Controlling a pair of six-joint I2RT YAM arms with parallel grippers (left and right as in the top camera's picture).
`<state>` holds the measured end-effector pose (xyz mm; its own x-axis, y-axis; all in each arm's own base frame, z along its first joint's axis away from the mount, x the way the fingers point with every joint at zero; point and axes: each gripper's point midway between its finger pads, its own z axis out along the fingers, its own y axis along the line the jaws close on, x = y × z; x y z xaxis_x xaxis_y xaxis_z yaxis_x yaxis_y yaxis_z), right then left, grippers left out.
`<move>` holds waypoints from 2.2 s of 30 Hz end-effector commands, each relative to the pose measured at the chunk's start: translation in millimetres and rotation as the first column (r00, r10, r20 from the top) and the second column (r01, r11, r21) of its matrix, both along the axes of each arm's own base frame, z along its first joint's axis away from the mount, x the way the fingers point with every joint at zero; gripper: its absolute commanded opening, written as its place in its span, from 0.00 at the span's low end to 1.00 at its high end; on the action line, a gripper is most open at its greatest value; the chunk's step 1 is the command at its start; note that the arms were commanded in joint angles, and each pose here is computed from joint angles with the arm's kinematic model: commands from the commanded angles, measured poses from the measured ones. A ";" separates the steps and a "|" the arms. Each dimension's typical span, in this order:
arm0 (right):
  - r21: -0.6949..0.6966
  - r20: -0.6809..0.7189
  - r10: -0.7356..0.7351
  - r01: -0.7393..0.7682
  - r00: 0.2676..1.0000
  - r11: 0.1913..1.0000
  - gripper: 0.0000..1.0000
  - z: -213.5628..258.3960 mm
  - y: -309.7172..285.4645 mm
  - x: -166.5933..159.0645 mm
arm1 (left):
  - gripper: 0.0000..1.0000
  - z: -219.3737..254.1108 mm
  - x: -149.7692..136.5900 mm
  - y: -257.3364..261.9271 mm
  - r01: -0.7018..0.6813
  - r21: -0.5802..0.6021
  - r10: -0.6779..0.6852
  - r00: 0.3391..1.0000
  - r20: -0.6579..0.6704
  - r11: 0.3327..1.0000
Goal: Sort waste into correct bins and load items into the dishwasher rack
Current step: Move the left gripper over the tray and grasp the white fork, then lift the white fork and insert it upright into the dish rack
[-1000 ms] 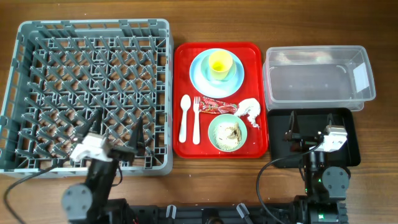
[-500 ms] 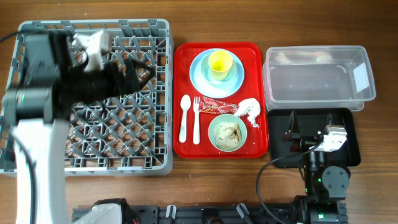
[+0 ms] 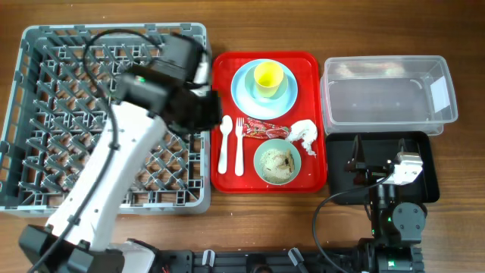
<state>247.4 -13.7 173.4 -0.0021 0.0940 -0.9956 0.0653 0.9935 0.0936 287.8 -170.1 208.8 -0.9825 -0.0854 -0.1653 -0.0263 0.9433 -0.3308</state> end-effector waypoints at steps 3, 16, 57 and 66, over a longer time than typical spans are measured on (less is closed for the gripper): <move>0.017 0.008 -0.011 0.011 1.000 1.000 1.00 1.3 -1.7 -0.3 | 0.13 -34.7 2.5 -21.8 -0.073 0.172 0.056 0.994 0.099 0.982; 0.017 0.008 -0.011 0.011 1.000 1.000 1.00 1.3 -1.7 -0.3 | 0.14 -124.7 4.6 -43.0 -0.005 0.293 0.019 0.999 -0.044 0.956; 0.017 0.008 -0.011 0.011 1.000 1.000 1.00 1.3 -1.7 -0.3 | 0.14 -224.5 -12.4 -41.2 0.030 0.339 -0.024 0.999 -0.020 0.940; 0.017 0.008 -0.011 0.011 1.000 1.000 1.00 1.3 -1.7 -0.3 | 0.04 -181.5 11.5 -38.6 -0.028 0.323 0.008 0.998 0.064 0.946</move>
